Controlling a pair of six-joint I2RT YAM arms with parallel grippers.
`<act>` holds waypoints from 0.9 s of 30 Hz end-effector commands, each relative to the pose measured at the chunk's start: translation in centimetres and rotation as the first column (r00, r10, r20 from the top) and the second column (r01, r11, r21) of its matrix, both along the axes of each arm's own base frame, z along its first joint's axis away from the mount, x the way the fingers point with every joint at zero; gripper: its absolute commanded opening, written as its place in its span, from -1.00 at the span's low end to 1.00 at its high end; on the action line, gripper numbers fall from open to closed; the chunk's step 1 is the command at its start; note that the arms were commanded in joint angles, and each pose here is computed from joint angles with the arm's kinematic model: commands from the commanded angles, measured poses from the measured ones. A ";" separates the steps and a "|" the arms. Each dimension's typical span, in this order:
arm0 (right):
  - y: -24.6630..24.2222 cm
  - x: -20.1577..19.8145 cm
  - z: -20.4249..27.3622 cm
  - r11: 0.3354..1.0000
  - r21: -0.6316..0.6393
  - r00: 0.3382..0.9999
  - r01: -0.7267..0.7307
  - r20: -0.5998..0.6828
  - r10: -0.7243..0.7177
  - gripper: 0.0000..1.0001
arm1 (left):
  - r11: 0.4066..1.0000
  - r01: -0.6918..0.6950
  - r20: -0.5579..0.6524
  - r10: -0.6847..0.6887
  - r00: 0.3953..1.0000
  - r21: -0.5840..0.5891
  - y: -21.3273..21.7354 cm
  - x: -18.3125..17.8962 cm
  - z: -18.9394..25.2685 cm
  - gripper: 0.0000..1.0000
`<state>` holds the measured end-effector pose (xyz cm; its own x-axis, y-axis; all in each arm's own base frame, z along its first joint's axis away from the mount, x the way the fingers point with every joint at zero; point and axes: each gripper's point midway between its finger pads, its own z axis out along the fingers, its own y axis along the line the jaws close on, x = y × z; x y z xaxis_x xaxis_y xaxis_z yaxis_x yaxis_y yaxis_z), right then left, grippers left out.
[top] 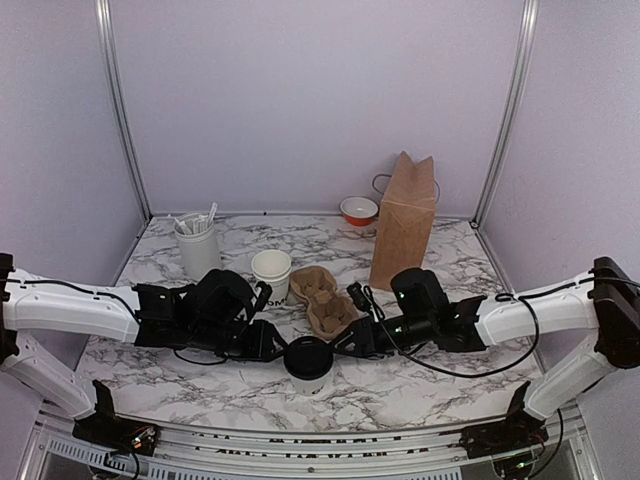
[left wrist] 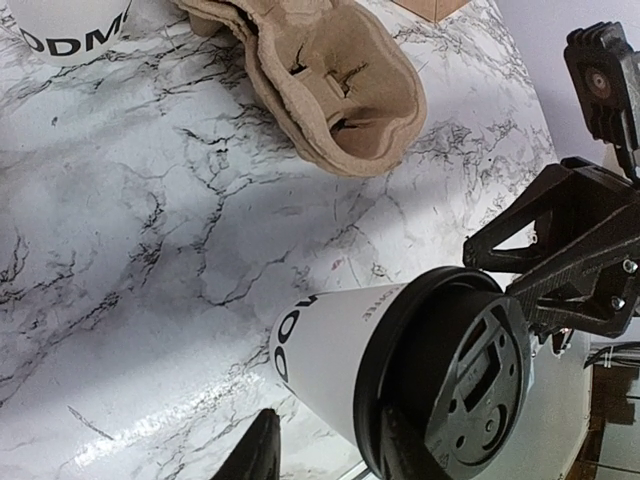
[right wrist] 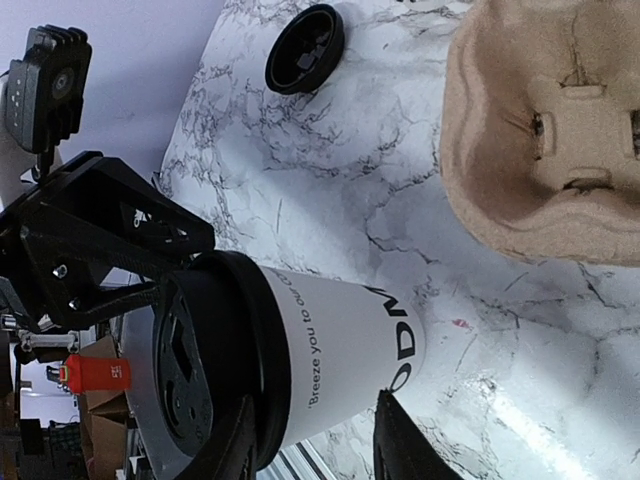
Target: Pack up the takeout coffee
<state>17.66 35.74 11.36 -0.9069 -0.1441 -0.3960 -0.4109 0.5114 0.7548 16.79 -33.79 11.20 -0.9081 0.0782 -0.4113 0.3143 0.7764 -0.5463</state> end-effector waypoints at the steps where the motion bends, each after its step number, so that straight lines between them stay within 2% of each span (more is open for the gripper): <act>1: -1.4 -1.4 -2.5 0.998 -0.054 0.998 0.016 -0.057 -0.019 -0.26 | 0.994 0.000 -0.035 0.003 0.999 0.110 1.3 -0.5 -3.5 -0.30; 17: -1.6 -4.5 -6.6 0.992 -0.122 0.993 0.017 -0.117 -0.032 -0.28 | 0.988 0.006 -0.035 -0.001 0.999 0.156 1.5 -0.2 -4.9 -0.30; 27: -0.6 -2.5 -2.8 0.993 -0.089 0.997 0.075 -0.022 -0.077 -0.29 | 0.991 0.018 -0.004 -0.018 1.000 0.130 0.8 0.2 -3.2 -0.30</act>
